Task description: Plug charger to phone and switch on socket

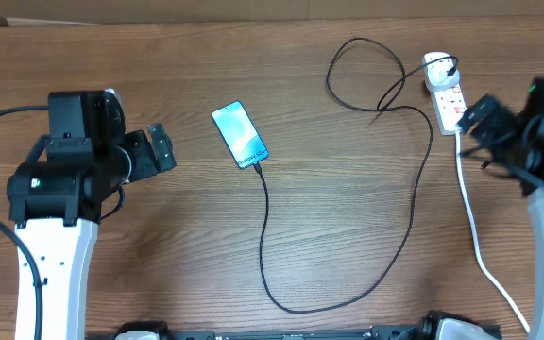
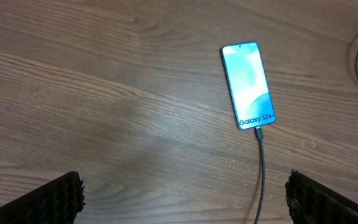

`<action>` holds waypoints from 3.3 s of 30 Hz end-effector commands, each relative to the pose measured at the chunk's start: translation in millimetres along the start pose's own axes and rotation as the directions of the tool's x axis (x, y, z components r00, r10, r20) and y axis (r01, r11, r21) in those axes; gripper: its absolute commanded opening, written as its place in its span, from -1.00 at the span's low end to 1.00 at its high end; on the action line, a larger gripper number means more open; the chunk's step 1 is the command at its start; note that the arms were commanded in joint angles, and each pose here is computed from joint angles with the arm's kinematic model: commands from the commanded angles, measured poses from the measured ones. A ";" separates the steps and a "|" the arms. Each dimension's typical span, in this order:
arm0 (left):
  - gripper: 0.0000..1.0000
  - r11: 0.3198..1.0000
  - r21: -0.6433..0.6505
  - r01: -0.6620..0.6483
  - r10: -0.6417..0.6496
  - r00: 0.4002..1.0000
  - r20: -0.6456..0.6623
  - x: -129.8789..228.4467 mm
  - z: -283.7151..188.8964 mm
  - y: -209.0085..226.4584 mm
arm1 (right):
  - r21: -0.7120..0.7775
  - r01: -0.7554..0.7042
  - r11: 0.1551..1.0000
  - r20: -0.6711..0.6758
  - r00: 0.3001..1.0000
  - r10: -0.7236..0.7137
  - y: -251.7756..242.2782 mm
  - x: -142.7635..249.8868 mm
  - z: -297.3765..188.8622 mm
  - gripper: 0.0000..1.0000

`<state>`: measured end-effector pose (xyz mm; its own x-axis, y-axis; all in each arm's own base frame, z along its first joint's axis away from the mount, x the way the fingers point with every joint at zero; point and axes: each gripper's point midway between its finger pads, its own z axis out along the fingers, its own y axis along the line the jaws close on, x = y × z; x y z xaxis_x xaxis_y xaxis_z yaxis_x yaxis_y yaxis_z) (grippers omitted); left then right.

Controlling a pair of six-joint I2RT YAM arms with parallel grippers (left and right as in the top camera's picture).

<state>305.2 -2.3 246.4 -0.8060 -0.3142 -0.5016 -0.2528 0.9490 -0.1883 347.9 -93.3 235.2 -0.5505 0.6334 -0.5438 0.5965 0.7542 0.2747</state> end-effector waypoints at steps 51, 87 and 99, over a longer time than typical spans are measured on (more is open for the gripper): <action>0.99 0.999 0.000 0.038 -0.037 0.978 0.203 -10.5 -58.4 7.6 | 0.164 0.143 0.976 0.091 0.983 -0.159 -11.0 -73.1 101.0 1.00; 0.99 0.996 0.005 0.087 -0.084 0.949 0.305 58.4 -74.6 37.5 | 0.158 0.114 0.981 0.105 0.986 -0.132 -21.4 -82.6 123.8 1.00; 0.99 0.995 0.046 0.087 -0.099 0.914 0.393 35.7 -74.4 30.3 | 0.127 0.119 0.985 0.094 0.987 -0.131 -17.3 -78.5 129.0 1.00</action>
<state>227.6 15.2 287.7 -0.5016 -0.3832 -0.7756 -0.2808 0.9201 -0.2730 450.0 -181.9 167.3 -0.5728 0.5130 -0.6393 0.6158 0.7841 0.0774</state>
